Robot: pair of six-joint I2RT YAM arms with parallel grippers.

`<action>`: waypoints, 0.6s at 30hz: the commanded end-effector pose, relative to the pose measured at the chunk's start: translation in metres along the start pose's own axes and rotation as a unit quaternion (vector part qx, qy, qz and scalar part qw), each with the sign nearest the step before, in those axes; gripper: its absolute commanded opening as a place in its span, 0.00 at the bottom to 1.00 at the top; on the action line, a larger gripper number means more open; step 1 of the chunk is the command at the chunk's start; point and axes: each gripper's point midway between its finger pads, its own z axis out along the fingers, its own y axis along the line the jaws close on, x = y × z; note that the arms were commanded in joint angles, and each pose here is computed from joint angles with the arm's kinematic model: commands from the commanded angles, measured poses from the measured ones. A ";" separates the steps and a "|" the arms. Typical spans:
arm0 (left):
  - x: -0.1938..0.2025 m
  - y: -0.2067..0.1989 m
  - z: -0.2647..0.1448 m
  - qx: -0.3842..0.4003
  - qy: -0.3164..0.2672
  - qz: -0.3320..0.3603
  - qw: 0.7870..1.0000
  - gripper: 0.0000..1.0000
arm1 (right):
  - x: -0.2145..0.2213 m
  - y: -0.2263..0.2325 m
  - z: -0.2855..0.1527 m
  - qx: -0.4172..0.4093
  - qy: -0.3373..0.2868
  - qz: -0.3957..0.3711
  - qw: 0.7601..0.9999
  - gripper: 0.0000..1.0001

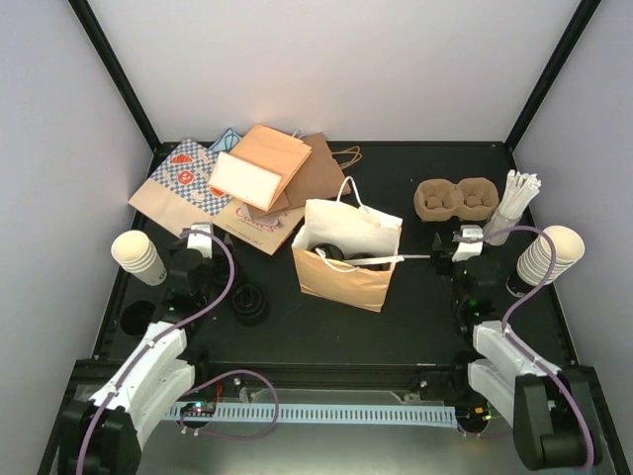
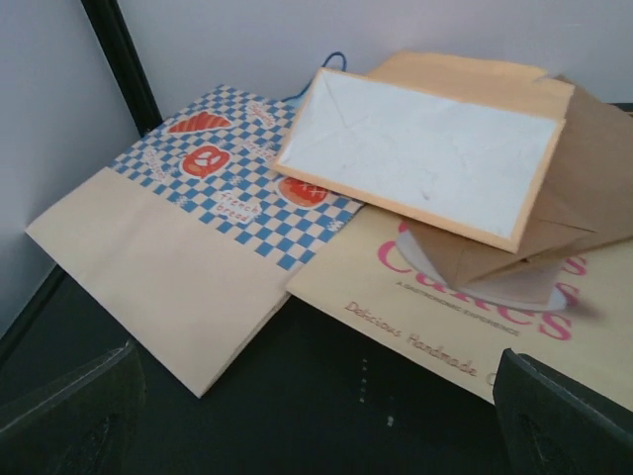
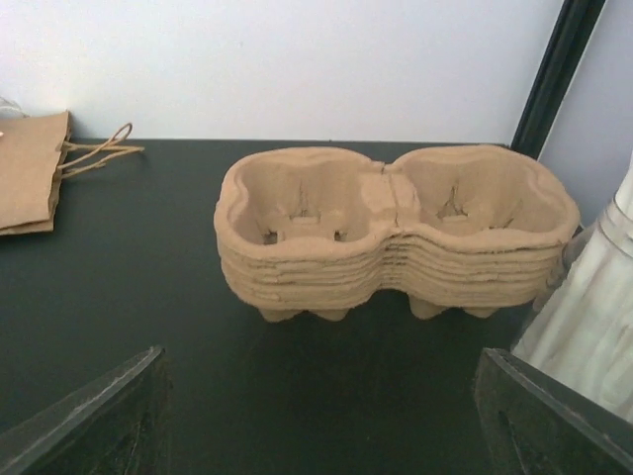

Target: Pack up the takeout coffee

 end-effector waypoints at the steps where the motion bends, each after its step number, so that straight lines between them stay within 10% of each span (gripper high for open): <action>1: -0.026 0.008 0.004 -0.008 -0.060 0.012 0.998 0.99 | -0.036 -0.005 0.004 0.006 -0.089 0.012 0.996 0.86; 18: -0.008 0.009 0.029 -0.010 -0.066 0.018 0.998 0.99 | -0.033 -0.006 0.038 -0.007 -0.119 -0.004 0.993 0.87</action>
